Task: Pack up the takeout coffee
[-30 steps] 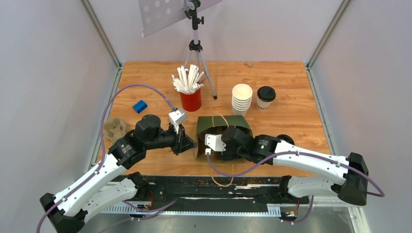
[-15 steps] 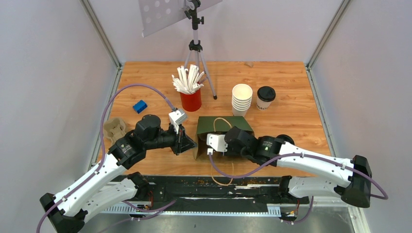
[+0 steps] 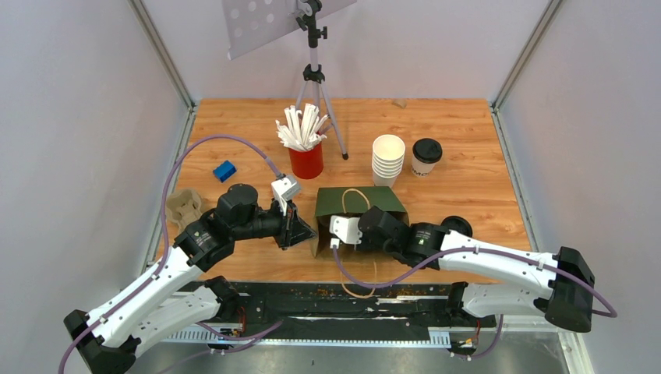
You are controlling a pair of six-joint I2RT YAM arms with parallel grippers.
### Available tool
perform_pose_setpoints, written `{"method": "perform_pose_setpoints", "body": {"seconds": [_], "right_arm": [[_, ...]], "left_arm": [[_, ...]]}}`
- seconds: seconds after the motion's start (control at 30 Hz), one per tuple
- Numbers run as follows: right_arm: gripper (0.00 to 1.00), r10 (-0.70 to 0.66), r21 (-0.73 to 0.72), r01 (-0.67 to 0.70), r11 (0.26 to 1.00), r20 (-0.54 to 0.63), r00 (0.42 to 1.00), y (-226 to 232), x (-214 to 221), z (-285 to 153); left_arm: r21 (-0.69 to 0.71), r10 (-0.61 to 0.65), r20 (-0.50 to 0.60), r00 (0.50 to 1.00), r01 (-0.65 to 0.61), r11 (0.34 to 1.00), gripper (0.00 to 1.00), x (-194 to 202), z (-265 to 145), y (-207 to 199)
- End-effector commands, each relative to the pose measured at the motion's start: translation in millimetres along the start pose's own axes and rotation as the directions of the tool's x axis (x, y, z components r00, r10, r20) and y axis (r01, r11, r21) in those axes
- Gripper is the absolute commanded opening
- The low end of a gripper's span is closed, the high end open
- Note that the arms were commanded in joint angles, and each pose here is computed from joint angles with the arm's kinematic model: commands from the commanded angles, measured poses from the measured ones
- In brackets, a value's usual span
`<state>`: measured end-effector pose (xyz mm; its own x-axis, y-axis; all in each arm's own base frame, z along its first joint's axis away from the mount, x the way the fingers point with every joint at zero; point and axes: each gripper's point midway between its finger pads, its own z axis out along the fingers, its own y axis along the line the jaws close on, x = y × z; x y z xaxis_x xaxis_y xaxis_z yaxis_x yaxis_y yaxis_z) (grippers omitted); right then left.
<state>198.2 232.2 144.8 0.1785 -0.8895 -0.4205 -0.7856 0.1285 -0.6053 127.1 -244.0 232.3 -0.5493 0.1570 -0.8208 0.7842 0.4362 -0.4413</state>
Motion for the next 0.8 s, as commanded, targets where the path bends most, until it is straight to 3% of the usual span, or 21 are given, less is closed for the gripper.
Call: {"method": "perform_pose_setpoints", "body": {"seconds": [0.0, 0.77], "right_arm": [[0.27, 0.042, 0.065, -0.044, 0.997, 0.03, 0.999, -13, -6, 3], [0.24, 0.066, 0.082, -0.064, 0.995, -0.017, 0.998, -11, 11, 13]], "left_arm": [[0.048, 0.033, 0.042, 0.999, -0.035, 0.998, 0.15, -14, -4, -12], [0.074, 0.035, 0.058, 0.998, -0.039, 0.996, 0.16, -14, -6, -17]]}}
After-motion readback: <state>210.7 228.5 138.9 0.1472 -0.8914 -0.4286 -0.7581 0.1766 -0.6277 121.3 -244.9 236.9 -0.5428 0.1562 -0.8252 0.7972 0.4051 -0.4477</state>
